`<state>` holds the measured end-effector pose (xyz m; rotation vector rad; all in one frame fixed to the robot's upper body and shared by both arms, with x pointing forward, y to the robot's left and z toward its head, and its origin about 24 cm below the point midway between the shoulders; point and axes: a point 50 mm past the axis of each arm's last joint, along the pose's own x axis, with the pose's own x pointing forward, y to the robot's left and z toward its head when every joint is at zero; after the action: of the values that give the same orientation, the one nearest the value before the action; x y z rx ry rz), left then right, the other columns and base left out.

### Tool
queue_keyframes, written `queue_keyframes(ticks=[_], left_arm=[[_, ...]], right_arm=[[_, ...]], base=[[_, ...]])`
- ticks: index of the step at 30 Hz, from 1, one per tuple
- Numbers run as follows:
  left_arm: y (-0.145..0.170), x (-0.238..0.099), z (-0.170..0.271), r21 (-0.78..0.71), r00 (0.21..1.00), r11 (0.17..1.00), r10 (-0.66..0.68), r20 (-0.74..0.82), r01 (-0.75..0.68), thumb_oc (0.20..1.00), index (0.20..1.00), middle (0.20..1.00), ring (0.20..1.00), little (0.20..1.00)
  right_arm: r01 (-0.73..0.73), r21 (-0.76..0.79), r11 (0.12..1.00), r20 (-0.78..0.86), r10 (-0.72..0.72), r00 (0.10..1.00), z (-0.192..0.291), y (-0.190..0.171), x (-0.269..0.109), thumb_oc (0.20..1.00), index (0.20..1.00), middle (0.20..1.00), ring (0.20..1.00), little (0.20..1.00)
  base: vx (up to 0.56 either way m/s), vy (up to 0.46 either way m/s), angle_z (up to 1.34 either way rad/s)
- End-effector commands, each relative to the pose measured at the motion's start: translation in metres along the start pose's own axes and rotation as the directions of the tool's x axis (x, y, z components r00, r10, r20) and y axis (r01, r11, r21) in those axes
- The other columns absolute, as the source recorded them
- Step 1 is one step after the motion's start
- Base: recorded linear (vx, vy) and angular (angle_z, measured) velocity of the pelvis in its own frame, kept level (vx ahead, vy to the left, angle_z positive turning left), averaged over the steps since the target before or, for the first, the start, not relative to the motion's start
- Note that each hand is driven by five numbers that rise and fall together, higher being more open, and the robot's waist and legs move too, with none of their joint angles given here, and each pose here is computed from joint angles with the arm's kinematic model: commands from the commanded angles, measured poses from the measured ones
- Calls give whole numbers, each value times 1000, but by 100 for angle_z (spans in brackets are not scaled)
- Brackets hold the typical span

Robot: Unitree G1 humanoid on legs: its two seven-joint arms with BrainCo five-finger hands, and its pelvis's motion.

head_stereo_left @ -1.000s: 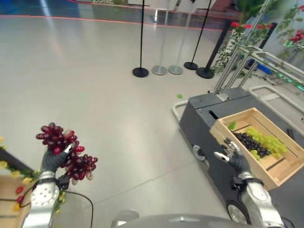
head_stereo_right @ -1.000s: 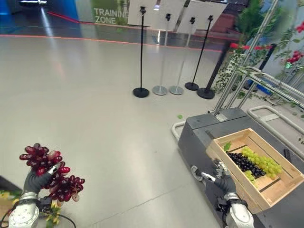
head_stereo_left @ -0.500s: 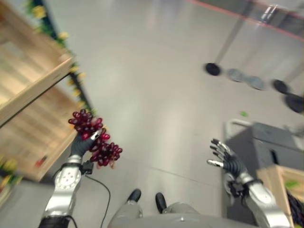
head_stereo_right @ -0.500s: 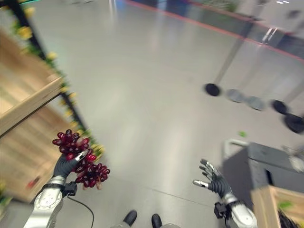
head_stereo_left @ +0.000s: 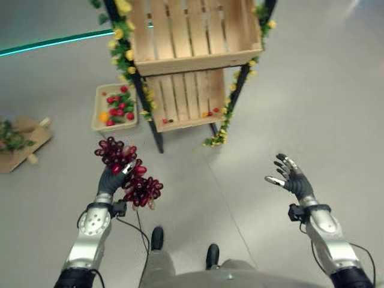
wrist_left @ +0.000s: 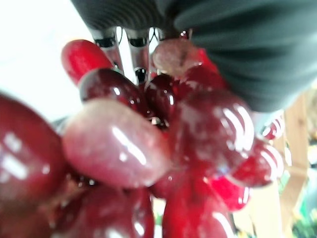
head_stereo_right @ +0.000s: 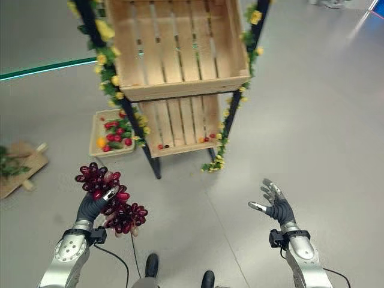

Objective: Pick up the fruits from the basket on one side to the basket on the other side

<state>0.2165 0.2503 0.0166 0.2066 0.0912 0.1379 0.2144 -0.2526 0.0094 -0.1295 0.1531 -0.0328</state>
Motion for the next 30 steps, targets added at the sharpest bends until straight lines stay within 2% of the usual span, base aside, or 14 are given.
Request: queue_keyframes(ticks=[1,5,18,22,30], left_arm=[[10,14,37,-26,982,999,36,183,-31,200,200,200,200,200],[12,14,35,-18,985,999,41,170,-38,200,200,200,200,200],[31,11,38,99,979,990,83,186,-103,200,200,200,200,200],[33,14,38,123,980,987,83,181,-107,200,200,200,200,200],[34,10,24,124,988,986,99,117,-113,200,200,200,200,200]], right_arm=[[47,-45,998,94,-43,995,14,-11,-3,1000,1000,1000,1000,1000],[101,-11,995,97,-99,990,11,-11,-5,1000,1000,1000,1000,1000],[59,8,998,64,-59,996,7,14,18,1000,1000,1000,1000,1000],[56,-7,998,64,-55,996,8,12,17,1000,1000,1000,1000,1000],[79,18,997,31,-79,996,0,2,10,1000,1000,1000,1000,1000]], base=[[69,143,92],[56,168,81],[115,314,33],[271,375,37],[362,62,33]])
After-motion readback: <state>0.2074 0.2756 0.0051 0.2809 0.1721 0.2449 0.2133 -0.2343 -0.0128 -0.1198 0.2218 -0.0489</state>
